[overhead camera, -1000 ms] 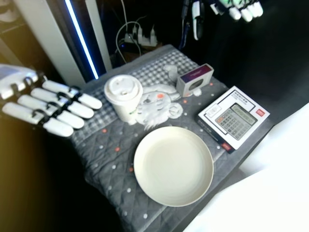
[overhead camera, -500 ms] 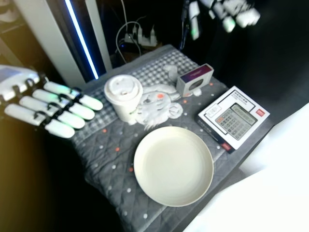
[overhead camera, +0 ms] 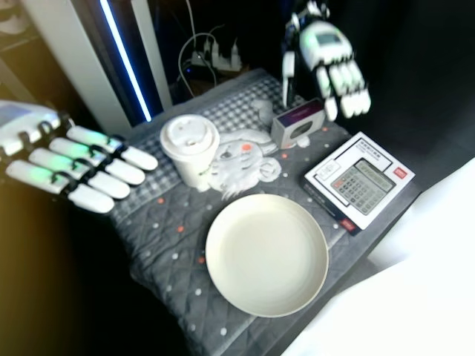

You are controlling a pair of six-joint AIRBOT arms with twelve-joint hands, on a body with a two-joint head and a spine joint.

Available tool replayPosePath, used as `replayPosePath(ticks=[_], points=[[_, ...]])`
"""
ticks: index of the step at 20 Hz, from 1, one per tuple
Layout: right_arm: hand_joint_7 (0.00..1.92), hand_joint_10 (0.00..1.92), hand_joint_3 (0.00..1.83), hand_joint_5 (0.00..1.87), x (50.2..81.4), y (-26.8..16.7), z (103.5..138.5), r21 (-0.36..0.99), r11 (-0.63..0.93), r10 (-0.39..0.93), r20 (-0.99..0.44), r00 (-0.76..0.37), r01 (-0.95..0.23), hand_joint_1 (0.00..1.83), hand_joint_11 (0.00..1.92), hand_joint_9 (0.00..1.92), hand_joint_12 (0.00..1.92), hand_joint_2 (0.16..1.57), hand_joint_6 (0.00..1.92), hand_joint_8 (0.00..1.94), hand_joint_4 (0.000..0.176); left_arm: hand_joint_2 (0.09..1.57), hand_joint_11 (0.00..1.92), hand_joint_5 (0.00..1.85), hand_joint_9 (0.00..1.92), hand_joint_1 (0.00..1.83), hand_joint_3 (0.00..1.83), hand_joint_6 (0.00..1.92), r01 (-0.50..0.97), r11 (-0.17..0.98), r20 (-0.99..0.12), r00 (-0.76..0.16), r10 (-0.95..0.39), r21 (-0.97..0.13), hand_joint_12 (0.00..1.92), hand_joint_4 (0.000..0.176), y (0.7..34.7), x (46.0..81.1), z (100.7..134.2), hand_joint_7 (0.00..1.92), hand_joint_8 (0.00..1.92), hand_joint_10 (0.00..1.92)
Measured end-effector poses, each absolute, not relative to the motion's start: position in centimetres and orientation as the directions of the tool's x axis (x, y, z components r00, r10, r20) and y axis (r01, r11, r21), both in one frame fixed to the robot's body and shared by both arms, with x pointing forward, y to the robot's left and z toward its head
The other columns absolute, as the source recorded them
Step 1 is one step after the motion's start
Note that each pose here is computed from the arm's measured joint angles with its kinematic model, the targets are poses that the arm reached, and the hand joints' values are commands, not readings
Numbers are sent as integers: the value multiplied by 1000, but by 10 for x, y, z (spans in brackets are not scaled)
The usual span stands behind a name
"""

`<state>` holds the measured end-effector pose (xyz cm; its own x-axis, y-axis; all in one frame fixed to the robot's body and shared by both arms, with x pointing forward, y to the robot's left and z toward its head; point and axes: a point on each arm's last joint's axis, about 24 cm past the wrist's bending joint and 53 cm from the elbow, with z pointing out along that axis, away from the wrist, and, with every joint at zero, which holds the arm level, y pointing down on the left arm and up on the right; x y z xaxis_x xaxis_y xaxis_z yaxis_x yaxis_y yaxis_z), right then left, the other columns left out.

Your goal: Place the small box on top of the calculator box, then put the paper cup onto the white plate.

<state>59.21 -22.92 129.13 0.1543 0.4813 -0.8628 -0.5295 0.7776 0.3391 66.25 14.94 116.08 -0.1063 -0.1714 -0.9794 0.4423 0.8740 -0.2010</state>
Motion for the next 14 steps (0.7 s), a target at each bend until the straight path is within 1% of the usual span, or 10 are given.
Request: replayPosePath(ticks=[1,2,3,4,6,7,10,11,12,14], points=[[0,0,13,0,592,-229,1291,339,778,481,-863,154,-529,421,0,0,0,1388,0,0,0,1147,0,218,325,988,8,33,441,880,-983,-129,-131,-175,1366,40,146,663,1150,253,45,128],[0,0,12,0,592,-229,1291,339,778,481,-863,154,-529,402,0,0,0,1391,0,0,0,1154,134,335,464,1000,5,37,441,882,-983,-147,-113,-167,1611,0,144,662,1143,490,90,526],[0,0,10,0,592,-229,1291,339,778,481,-863,154,-529,396,0,0,0,1387,0,0,0,1209,565,573,783,1173,3,999,438,883,-982,-150,-116,-171,1734,0,143,662,1142,826,1060,1070],[0,0,9,0,592,-229,1291,338,777,481,-863,154,-530,394,0,0,0,1386,0,0,0,1206,676,672,870,1216,0,1148,440,883,-985,-131,-117,-163,1689,0,143,663,1147,912,1248,1184],[0,0,5,0,592,-229,1291,339,777,481,-863,154,-530,391,0,0,0,1380,0,0,0,1209,693,740,832,1220,1,1159,446,880,-987,-95,-132,-161,1800,0,145,650,1161,882,1398,1448],[0,0,6,0,593,-230,1291,344,778,484,-861,154,-525,392,0,0,0,1381,0,0,0,1217,670,714,796,1197,1,1239,465,875,-991,-61,-121,-136,1725,0,144,641,1171,873,1356,1356],[0,0,9,0,592,-228,1290,344,775,485,-861,150,-530,403,0,0,0,1390,0,0,0,1204,582,752,761,1201,0,1184,455,885,-981,104,-165,-100,1669,0,158,635,1220,881,1336,1286],[0,0,6,0,592,-227,1289,345,774,486,-862,148,-531,400,0,0,0,1385,0,0,0,1196,616,730,799,1315,0,1191,436,893,-969,153,-195,-111,1606,0,166,641,1238,860,1255,1427],[0,0,5,0,593,-227,1289,347,773,487,-861,147,-530,400,0,0,0,1383,0,0,0,1177,667,745,846,1351,0,1146,424,897,-957,188,-220,-123,1571,0,170,650,1254,903,1170,1412],[0,0,3,0,593,-227,1288,347,773,488,-861,147,-531,427,0,0,0,1381,0,0,0,1190,794,757,881,1222,1,1170,403,900,-934,227,-275,-166,1601,0,173,673,1276,927,1270,1232]])
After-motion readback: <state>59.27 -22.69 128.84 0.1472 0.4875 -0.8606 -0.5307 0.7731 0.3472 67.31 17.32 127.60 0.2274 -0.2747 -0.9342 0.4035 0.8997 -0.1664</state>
